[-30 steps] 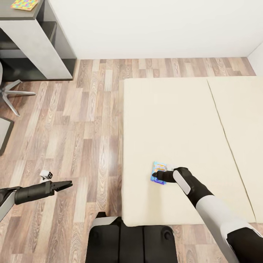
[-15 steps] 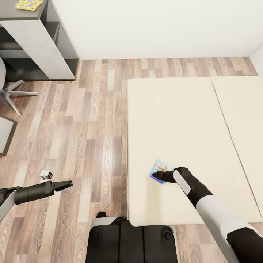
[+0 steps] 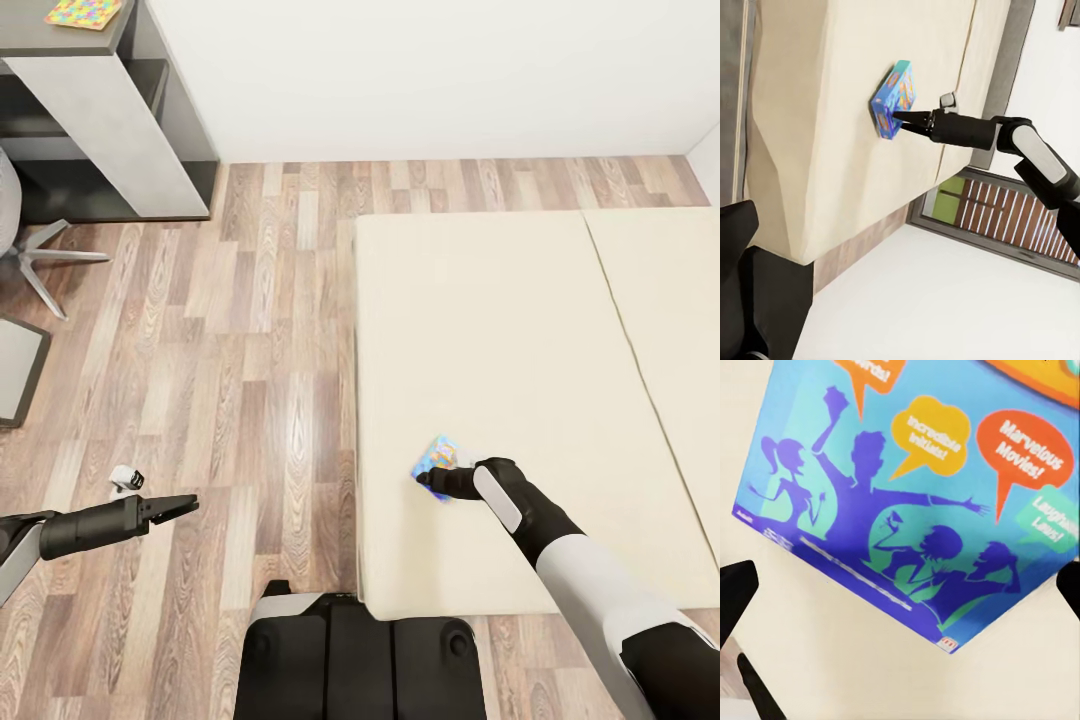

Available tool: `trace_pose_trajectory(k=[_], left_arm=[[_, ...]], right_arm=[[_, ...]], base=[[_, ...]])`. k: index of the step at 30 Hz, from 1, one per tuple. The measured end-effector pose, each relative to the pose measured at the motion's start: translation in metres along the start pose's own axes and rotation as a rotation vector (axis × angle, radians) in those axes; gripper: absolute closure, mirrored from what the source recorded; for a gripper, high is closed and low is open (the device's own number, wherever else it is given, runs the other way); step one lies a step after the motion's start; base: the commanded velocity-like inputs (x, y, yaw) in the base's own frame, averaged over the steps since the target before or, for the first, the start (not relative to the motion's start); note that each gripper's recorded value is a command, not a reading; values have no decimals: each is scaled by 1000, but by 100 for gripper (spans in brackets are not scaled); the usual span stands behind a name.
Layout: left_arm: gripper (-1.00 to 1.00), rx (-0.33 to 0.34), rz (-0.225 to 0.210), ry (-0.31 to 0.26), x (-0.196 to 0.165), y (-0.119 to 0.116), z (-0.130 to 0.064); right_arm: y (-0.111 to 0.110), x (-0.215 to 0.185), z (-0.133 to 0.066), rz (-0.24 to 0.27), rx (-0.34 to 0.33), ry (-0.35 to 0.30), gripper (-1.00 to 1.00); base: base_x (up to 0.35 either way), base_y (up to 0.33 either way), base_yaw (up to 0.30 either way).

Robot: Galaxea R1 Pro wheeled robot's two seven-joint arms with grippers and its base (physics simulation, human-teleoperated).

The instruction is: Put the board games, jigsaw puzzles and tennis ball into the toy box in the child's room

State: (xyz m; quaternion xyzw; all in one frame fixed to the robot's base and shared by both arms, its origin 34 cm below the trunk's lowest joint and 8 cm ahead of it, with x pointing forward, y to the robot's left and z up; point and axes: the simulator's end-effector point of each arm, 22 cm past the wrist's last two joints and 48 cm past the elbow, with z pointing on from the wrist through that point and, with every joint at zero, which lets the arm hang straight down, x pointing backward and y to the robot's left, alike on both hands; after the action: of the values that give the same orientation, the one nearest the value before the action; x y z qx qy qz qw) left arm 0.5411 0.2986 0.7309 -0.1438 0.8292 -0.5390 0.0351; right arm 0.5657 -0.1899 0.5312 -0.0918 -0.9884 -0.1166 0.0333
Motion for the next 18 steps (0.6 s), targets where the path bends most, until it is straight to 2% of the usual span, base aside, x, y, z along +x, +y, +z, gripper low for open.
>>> trace_pose_trajectory(k=[18], left_arm=[[-100,0,0,0,0,0,0]], right_arm=[[0,0,-1,10,-7,4,-100]], base=[[0,2,0]])
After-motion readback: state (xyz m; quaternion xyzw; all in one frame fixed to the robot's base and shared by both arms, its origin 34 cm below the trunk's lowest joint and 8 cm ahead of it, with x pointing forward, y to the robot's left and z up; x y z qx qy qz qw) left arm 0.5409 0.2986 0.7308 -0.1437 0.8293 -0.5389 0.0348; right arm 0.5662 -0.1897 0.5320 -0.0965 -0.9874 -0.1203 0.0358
